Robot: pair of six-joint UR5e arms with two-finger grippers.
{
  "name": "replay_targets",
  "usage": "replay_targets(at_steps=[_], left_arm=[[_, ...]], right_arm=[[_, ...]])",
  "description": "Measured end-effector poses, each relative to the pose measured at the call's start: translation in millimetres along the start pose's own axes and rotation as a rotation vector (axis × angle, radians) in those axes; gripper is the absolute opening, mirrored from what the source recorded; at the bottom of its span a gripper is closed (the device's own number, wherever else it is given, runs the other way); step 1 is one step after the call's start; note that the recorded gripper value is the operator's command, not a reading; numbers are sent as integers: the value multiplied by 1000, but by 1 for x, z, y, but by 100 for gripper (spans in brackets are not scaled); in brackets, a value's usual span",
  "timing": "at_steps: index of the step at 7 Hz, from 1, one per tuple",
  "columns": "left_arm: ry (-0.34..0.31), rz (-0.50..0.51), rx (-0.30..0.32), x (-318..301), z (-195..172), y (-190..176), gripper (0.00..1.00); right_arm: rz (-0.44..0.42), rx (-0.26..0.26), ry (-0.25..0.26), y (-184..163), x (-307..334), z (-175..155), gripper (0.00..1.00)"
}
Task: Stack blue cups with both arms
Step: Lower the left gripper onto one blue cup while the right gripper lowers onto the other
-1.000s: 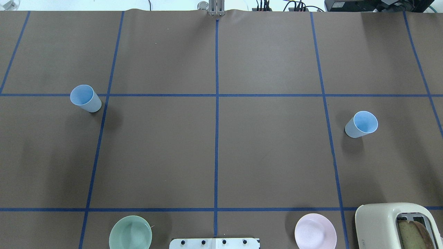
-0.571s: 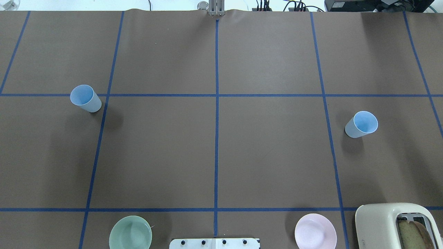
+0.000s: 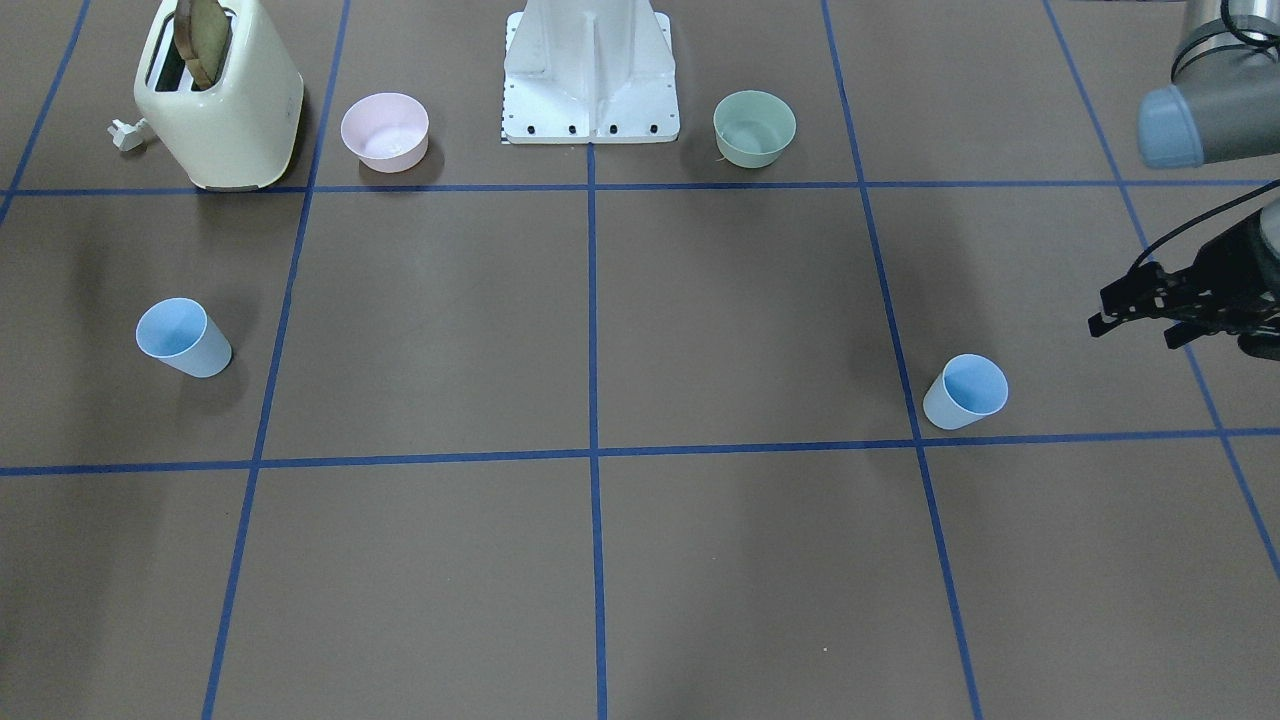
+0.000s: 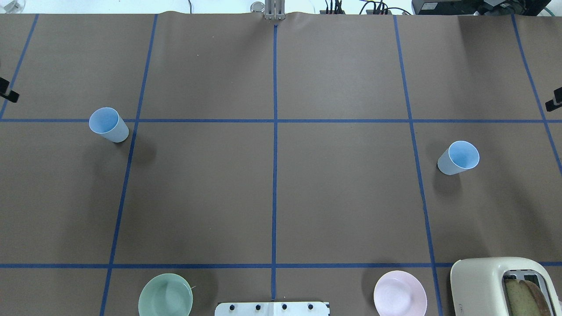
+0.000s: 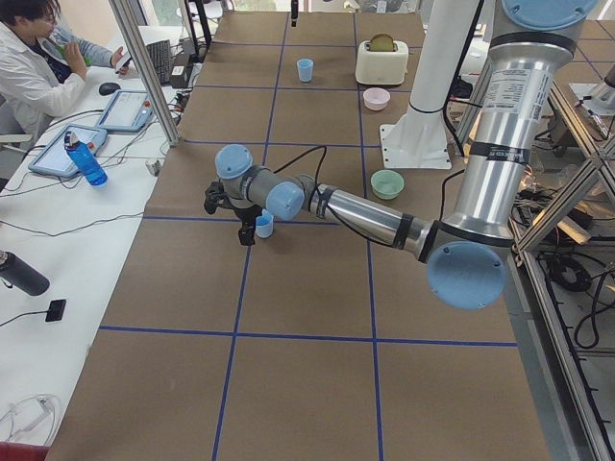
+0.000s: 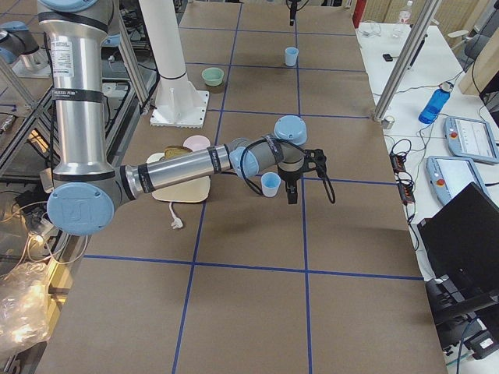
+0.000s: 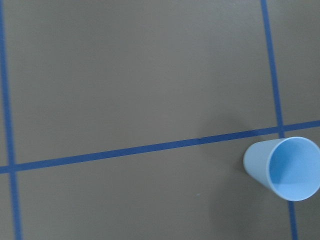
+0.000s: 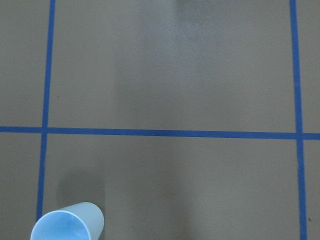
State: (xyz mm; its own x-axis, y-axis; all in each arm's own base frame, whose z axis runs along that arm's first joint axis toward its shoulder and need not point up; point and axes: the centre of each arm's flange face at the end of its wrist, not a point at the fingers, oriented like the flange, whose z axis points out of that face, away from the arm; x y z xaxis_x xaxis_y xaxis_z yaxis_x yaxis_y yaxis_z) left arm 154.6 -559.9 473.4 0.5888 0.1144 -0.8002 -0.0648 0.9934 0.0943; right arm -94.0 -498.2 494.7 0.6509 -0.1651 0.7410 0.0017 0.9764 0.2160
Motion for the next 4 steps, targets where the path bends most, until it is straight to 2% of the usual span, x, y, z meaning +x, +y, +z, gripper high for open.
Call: replay_targets(at_steps=[2,4], left_arm=[[2,11,-22,27,18,-10,95],[-16,9,-31,47,36,-19,92]], right_arm=[[-116,11,4,1,-37,30,100],[-140,-12,2,3,-49,48,100]])
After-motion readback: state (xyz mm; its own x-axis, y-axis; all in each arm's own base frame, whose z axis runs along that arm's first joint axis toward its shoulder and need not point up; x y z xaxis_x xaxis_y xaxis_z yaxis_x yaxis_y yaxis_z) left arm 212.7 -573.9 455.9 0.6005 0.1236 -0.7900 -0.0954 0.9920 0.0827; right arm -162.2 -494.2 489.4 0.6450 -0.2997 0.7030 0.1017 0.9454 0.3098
